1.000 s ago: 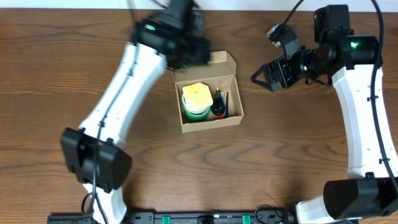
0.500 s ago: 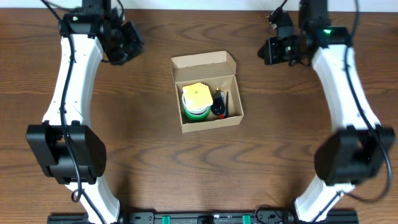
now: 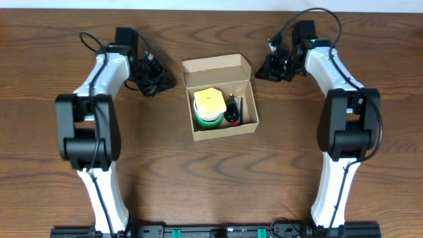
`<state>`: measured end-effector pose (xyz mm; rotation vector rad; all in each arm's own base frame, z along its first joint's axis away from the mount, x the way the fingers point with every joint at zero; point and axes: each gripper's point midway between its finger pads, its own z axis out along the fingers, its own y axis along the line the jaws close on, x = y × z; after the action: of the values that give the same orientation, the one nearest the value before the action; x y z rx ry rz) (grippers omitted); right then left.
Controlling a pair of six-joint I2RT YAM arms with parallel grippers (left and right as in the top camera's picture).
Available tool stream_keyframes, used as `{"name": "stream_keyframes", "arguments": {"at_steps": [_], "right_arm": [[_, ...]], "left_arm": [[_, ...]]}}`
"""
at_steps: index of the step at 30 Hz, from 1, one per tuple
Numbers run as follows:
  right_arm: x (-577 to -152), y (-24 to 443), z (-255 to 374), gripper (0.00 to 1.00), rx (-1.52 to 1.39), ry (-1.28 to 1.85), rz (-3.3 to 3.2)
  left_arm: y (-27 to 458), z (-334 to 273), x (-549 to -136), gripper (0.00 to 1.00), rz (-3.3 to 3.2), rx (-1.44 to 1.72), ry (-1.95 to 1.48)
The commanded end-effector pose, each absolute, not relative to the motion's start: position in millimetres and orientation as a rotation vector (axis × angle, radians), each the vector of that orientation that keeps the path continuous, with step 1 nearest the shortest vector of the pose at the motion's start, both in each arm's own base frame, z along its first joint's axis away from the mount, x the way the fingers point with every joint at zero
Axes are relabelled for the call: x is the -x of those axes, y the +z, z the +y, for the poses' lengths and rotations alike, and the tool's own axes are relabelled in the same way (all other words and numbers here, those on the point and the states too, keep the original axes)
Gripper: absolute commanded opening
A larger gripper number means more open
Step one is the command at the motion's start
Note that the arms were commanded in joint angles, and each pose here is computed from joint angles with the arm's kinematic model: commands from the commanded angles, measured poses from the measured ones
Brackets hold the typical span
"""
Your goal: Pack container
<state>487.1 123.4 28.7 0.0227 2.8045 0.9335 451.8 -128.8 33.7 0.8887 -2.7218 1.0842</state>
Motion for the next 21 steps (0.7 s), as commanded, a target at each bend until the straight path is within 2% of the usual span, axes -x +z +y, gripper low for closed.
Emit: {"name": "stream_keyframes", "arguments": {"at_steps": [1,11,21], "right_arm": [[-485.0,17.6,142.0,0.01,-0.074,1.08,2.806],[-489.0,24.4,192.6,0.01,0.017,1.215,2.731],[-501.7,46.0,203.6,0.01,0.08,1.356,2.594]], "left_arm": [[30.4,-156.2,-450.2,0.06,-2.575,-0.854,1.229],[33.4,-179.5,-461.7,0.06,-2.581,-0.8,1.322],[56.2,-176.7,-480.2,0.06,-2.69,-0.664,1.418]]}}
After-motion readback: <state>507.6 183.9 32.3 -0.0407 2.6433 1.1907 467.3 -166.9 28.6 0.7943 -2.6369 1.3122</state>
